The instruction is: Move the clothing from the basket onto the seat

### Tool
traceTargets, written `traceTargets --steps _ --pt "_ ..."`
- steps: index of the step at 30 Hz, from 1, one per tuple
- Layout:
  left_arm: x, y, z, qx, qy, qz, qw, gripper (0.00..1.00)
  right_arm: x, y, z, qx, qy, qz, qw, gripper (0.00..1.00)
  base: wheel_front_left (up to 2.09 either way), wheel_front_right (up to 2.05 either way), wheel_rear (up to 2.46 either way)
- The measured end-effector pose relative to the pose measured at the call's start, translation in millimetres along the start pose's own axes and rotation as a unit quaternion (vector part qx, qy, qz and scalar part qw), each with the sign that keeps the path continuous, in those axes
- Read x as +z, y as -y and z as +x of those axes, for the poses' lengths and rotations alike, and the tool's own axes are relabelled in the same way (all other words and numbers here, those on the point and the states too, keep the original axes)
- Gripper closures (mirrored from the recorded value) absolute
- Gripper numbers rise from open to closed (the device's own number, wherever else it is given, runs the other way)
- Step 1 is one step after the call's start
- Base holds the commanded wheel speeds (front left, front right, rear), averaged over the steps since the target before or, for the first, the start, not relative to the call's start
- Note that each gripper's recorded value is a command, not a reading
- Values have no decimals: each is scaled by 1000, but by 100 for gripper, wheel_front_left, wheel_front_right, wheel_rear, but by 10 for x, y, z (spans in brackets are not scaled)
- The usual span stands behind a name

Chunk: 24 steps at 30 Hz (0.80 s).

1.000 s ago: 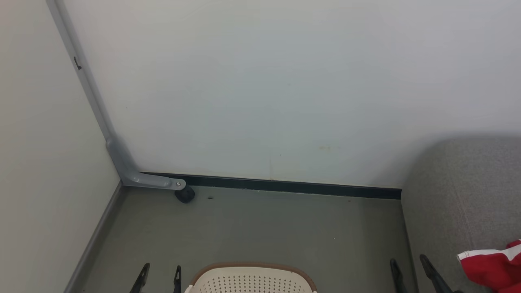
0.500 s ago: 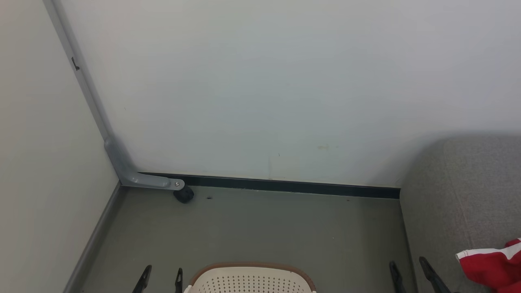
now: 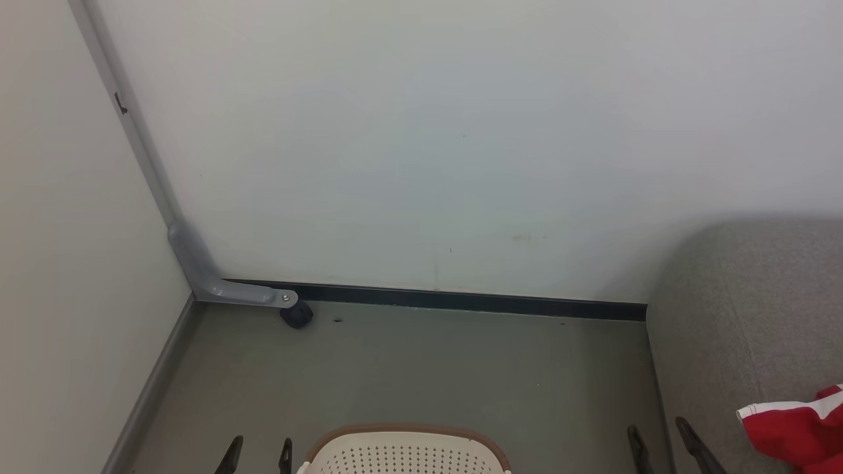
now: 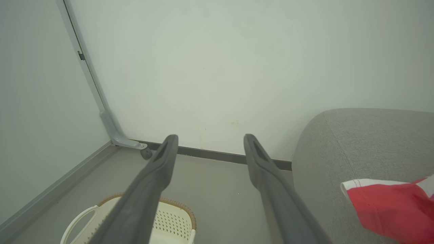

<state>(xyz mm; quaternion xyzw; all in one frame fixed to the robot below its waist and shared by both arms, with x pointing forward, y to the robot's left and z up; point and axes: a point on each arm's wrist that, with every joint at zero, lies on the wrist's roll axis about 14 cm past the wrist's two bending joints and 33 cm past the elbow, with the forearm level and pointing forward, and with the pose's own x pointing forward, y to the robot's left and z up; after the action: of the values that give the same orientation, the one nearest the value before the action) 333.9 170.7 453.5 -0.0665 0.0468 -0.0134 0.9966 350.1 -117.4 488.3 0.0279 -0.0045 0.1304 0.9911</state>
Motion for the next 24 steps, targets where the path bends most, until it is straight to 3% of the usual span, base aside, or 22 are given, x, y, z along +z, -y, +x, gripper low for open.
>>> traceTargets --steps 6,7,15,24 --pt "-12 14 -11 -5 -1 -12 1000 0 -5 10 -8 -1 -1 -1 1000 0 0 0 0" --pt "-6 17 -8 -6 0 -12 1000 100 -5 12 -9 -2 -1 -1 1000 100 0 0 0" --pt "-305 -28 -144 4 -49 -16 999 100 -295 -5 -131 -11 -48 15 999 100 0 0 0" --pt "-337 -106 -123 27 -61 -77 995 100 -331 148 -134 -46 -59 79 994 100 0 0 0"
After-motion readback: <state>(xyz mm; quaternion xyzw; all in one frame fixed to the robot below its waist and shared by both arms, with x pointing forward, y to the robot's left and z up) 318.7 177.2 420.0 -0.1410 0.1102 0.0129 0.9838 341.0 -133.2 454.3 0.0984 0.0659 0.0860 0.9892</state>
